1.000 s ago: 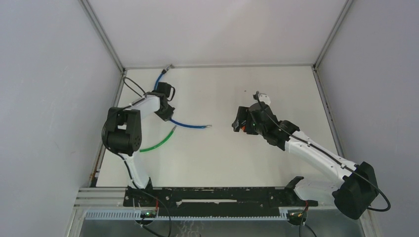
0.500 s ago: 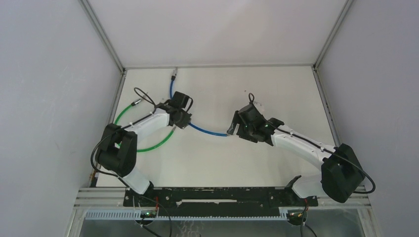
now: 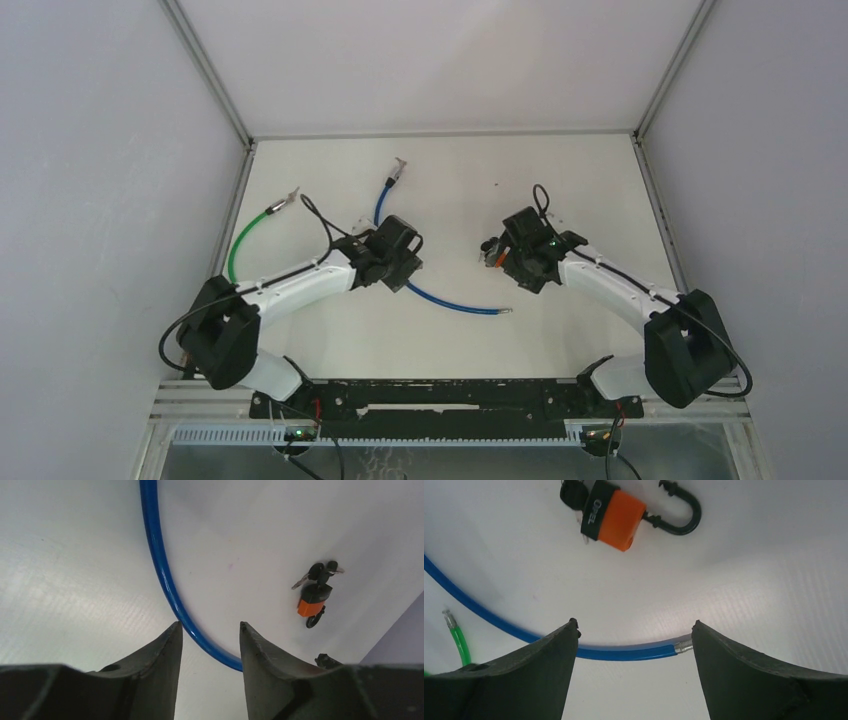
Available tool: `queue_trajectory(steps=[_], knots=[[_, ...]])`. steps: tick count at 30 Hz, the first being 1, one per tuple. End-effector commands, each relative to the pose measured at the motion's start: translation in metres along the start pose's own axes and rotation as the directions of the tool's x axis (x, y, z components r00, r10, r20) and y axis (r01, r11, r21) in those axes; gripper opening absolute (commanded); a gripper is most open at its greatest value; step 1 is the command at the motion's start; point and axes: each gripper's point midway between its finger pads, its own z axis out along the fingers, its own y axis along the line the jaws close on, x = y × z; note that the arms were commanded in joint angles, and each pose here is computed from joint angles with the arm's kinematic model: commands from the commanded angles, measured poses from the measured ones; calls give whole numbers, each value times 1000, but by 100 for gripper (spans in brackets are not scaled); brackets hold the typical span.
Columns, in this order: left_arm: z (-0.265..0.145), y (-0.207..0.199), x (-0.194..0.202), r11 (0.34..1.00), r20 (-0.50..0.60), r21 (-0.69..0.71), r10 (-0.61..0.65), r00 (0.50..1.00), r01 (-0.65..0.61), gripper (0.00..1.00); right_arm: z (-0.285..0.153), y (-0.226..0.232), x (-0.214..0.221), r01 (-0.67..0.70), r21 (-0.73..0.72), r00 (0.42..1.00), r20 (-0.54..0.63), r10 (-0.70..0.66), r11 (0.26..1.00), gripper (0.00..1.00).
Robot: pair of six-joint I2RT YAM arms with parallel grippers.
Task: Lock with the key
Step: Move the lock to the center of the board, then pick up the lock from the center of the board.
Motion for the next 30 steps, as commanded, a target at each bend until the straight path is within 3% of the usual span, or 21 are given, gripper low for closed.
queue_trajectory(steps=[1,6,10,16,22,25,30], knots=[[-27,-7,-29,997,112,49,57,992,-63,52,-9,6,-18,91,-68,995,56,-87,994,89],[-52,-5,-79,994,262,57,74,962,-92,55,-5,54,-5,291,-289,957,89,-277,912,70],[-69,-2,-123,991,340,55,97,936,-123,56,17,76,-1,302,-273,952,45,-302,913,62],[-75,-3,-157,962,357,-18,260,897,-272,54,65,88,-17,233,-221,969,-34,-246,947,62],[-67,-11,-162,895,326,-80,439,837,-439,57,86,41,-56,155,-66,987,-25,-157,986,64],[-55,-23,-164,853,294,-81,514,806,-515,61,83,15,-72,106,-2,994,-7,-106,994,66],[-39,-38,-179,815,300,-142,576,760,-562,74,48,21,-84,134,-93,991,34,-131,987,71]])
